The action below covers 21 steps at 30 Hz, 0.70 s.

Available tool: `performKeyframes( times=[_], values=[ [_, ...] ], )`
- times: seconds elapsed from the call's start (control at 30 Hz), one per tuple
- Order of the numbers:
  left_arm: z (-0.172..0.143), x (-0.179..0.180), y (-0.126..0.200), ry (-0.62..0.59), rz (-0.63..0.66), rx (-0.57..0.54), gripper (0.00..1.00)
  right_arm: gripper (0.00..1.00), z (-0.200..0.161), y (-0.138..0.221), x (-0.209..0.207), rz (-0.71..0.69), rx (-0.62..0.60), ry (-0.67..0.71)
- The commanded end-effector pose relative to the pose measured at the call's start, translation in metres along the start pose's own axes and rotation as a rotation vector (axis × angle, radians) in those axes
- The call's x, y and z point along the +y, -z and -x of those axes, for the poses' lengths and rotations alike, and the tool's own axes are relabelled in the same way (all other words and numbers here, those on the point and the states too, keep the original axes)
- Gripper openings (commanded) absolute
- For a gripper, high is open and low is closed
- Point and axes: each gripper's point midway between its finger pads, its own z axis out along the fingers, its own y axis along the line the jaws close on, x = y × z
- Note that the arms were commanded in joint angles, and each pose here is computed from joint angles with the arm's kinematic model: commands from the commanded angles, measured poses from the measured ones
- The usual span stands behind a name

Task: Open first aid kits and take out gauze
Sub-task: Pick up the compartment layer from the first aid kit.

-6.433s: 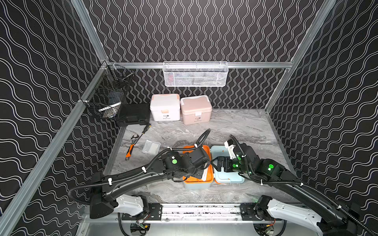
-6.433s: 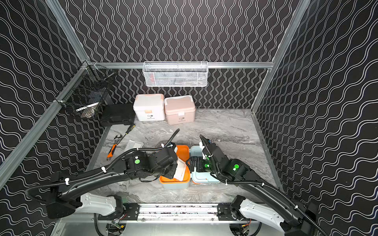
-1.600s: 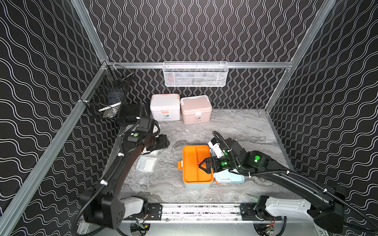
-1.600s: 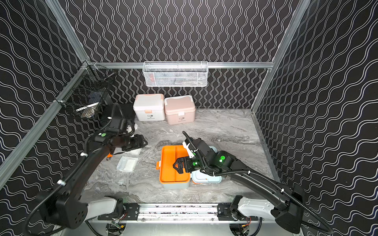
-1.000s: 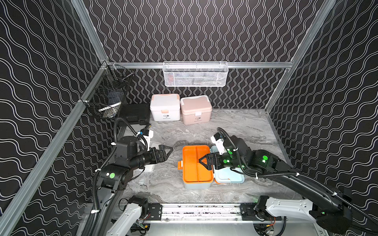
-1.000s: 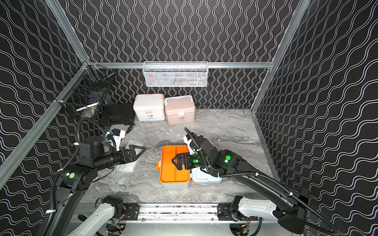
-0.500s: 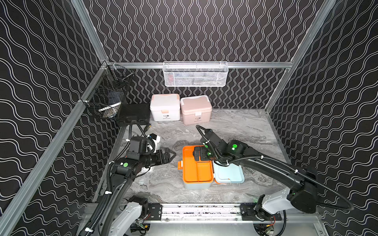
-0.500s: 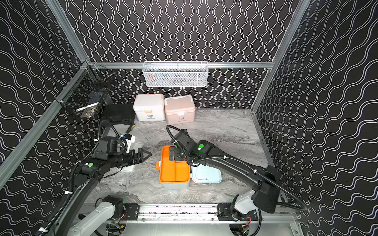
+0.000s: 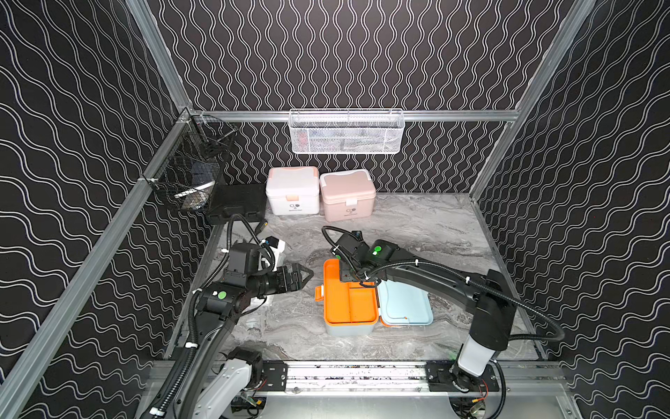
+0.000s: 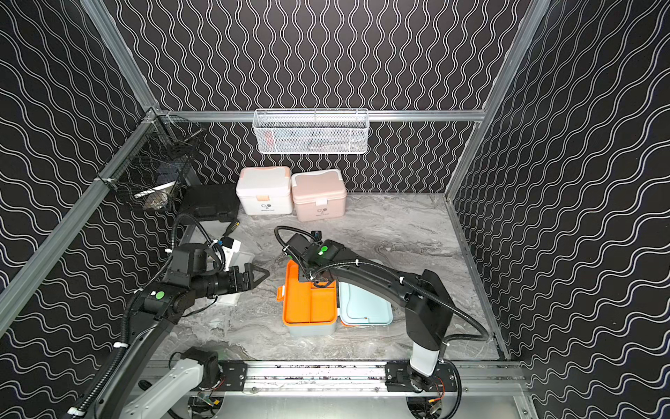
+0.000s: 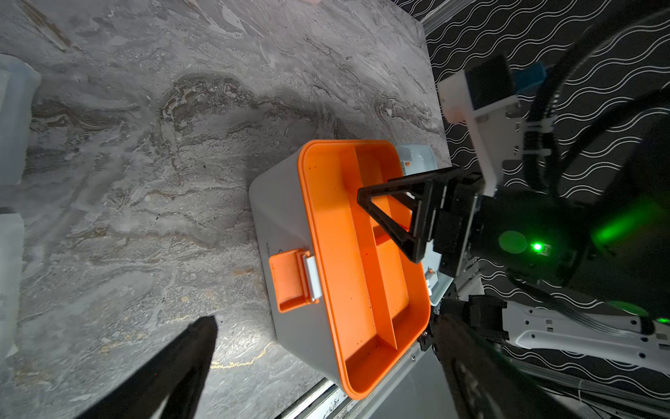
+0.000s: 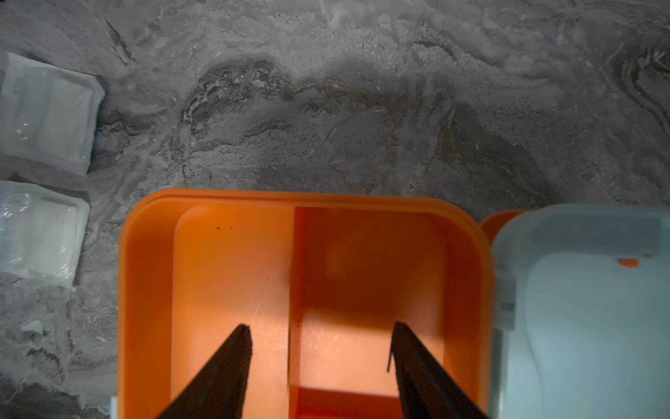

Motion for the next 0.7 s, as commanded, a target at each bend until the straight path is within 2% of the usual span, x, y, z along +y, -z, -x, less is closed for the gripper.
performKeyframes(
  times=[0.0, 0.17, 0.4, 0.67],
  values=[
    [0.002, -0.005, 0.001, -0.035, -0.028, -0.011, 0.99, 0.53, -0.006, -0.007, -0.009, -0.066, 0.026, -0.038],
    [0.001, -0.007, 0.000, -0.038, -0.038, -0.007, 0.99, 0.37, -0.017, -0.020, -0.011, -0.095, 0.071, -0.069],
    [0.000, -0.011, -0.001, -0.044, -0.059, 0.002, 0.99, 0.29, -0.031, -0.037, -0.011, -0.141, 0.120, -0.116],
    [-0.002, -0.012, -0.003, -0.046, -0.065, 0.013, 0.99, 0.05, -0.039, -0.046, -0.011, -0.198, 0.122, -0.132]
  ],
)
